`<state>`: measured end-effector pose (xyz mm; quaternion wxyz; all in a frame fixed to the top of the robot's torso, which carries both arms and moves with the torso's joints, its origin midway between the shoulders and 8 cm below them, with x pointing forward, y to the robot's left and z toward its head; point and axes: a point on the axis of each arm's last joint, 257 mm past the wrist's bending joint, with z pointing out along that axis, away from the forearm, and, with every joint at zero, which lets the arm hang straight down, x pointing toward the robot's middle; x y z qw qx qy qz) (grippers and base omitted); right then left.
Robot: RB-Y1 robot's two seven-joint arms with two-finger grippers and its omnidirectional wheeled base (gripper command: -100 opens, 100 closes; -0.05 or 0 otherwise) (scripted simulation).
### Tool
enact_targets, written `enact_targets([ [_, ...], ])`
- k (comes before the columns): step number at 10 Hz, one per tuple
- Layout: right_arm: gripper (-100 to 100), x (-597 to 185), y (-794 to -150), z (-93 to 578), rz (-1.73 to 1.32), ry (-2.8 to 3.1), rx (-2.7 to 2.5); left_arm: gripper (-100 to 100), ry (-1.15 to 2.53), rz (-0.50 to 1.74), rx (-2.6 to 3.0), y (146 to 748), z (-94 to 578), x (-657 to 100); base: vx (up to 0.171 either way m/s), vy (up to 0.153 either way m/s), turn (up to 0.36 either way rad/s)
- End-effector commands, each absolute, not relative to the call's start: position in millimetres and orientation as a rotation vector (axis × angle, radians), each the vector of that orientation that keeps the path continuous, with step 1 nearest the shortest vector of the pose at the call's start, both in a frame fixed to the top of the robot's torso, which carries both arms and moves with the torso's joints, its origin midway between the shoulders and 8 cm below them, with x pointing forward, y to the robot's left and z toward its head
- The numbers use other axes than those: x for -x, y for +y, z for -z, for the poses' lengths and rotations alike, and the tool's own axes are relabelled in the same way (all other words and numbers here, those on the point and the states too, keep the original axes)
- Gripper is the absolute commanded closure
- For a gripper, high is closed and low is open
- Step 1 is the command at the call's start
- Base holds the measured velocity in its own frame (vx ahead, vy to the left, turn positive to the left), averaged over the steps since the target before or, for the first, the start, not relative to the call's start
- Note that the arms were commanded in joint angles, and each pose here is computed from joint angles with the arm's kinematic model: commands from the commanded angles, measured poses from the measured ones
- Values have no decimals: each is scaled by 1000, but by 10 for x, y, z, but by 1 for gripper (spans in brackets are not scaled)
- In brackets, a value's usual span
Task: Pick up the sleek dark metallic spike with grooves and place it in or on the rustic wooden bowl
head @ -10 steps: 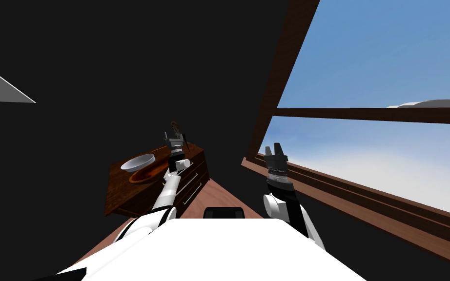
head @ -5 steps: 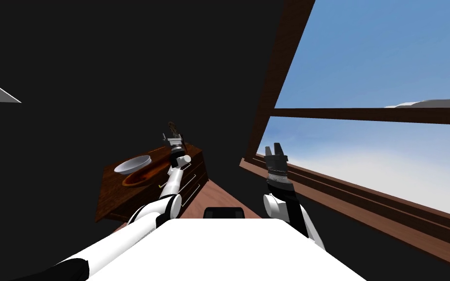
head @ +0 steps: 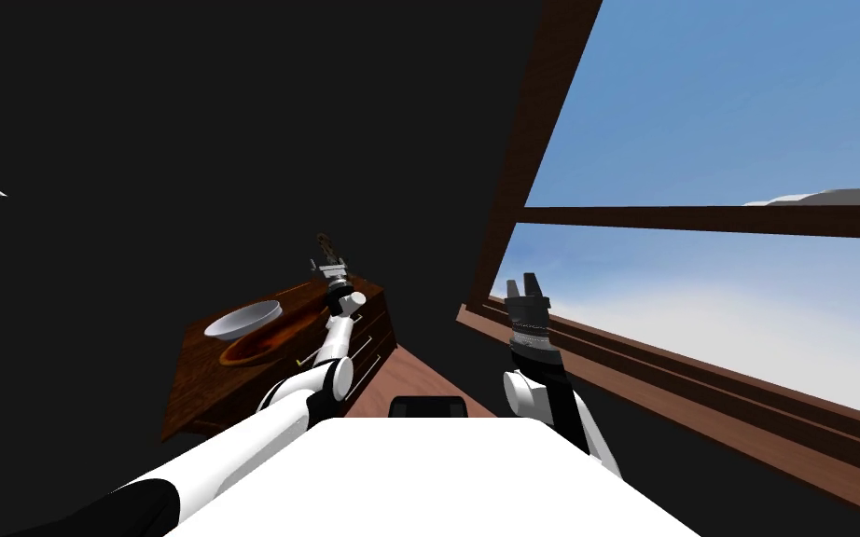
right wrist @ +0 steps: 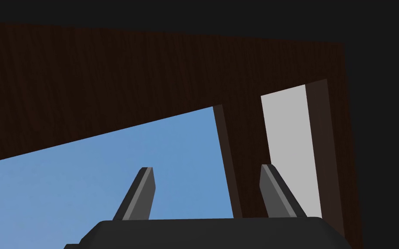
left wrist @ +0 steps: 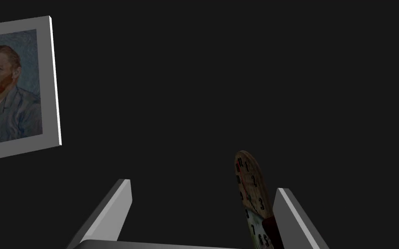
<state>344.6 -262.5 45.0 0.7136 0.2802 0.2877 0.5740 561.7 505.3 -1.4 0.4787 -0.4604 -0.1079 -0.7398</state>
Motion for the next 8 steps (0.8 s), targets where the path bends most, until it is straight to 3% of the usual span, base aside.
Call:
enact_targets([
  [1,0,-3446,-2625,-450,-1272,638,-621,-100,-291,1797,1169,5090,158,-5686,47,2,-11],
  [8,0,-3447,-2628,-441,-1271,639,-623,-100,-544,1782,1413,5113,905,-5947,41,13,-3],
])
